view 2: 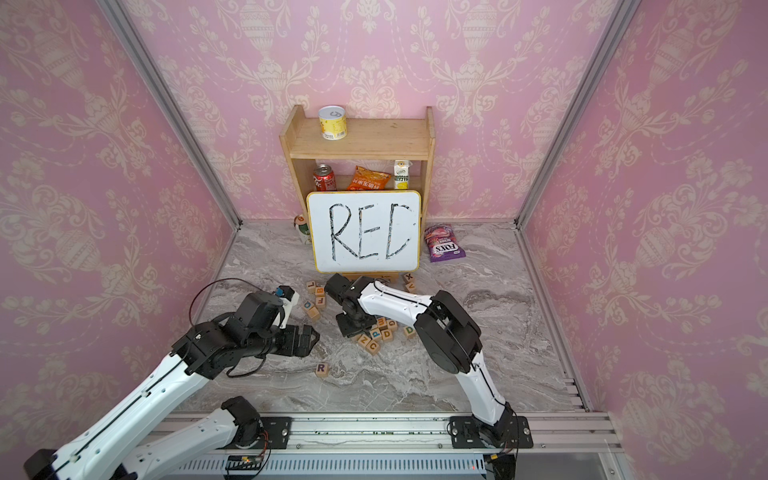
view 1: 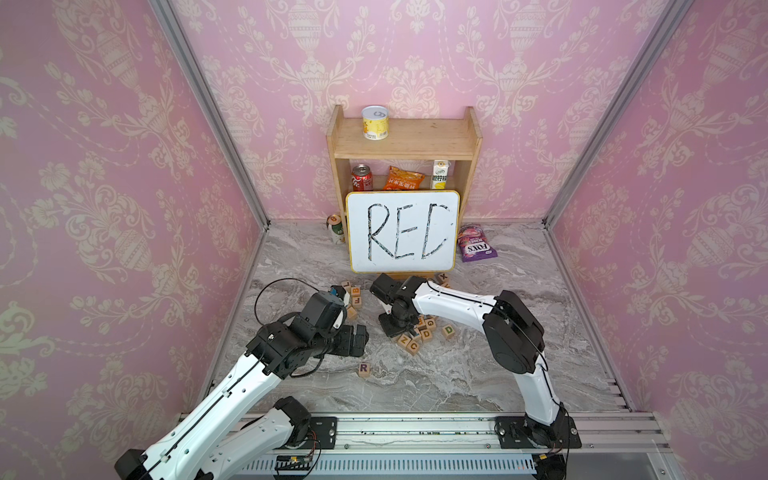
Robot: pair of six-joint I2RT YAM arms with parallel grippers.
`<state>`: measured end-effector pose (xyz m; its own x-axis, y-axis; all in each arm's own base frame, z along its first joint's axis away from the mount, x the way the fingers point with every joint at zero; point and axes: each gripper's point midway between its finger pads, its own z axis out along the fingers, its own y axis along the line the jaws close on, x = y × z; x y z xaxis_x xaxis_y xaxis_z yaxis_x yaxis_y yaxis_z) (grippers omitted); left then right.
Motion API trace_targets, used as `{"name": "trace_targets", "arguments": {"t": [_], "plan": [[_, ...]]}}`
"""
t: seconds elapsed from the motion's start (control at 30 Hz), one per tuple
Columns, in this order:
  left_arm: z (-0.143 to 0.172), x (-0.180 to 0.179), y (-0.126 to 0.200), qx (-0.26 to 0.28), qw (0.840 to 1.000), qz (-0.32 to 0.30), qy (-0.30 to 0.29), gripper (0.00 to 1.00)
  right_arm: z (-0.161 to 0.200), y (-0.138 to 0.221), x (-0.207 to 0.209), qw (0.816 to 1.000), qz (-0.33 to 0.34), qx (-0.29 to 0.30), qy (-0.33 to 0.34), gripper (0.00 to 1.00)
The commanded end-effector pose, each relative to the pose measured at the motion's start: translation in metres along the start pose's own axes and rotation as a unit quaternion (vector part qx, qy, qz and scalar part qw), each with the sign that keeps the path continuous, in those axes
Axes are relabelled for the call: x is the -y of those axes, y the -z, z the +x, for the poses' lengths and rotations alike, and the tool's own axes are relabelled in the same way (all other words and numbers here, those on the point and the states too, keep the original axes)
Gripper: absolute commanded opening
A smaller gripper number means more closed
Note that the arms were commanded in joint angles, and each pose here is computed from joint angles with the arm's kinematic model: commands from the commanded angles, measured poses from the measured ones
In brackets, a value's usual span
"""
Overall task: Assemble the uppercase word "red" with letter blocks
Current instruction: Pick up the letter block from the center of the board, then place the letter block at the center of the board.
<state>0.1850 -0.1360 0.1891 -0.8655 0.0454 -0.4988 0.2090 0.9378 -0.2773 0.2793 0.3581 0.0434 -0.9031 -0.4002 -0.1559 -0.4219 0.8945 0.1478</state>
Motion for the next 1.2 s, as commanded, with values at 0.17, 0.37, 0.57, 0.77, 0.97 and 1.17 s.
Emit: {"name": "trace_targets", "arguments": {"t": [0.17, 0.37, 0.57, 0.77, 0.97, 1.17], "plan": [[-0.001, 0.002, 0.004, -0.004, 1.0, 0.006, -0.007, 0.99, -0.004, 0.03, -0.005, 0.999, -0.01, 0.009, -0.052, 0.22], [0.0, 0.003, 0.013, -0.01, 1.0, 0.006, -0.017, 0.99, -0.003, 0.039, -0.006, 0.995, -0.013, 0.01, -0.1, 0.22], [0.0, 0.006, 0.023, -0.011, 0.999, 0.016, -0.029, 0.99, 0.001, 0.043, -0.007, 0.99, -0.01, 0.016, -0.141, 0.19], [0.006, 0.008, 0.029, -0.017, 0.999, 0.025, -0.032, 0.99, 0.008, 0.042, -0.012, 0.987, 0.003, 0.023, -0.162, 0.17], [0.011, 0.008, 0.039, -0.019, 0.999, 0.032, -0.031, 0.99, 0.018, 0.037, -0.017, 0.985, 0.013, 0.024, -0.173, 0.16], [0.019, 0.007, 0.049, -0.016, 0.999, 0.042, -0.024, 0.99, 0.03, 0.031, -0.023, 0.982, 0.016, 0.027, -0.184, 0.16]]}}
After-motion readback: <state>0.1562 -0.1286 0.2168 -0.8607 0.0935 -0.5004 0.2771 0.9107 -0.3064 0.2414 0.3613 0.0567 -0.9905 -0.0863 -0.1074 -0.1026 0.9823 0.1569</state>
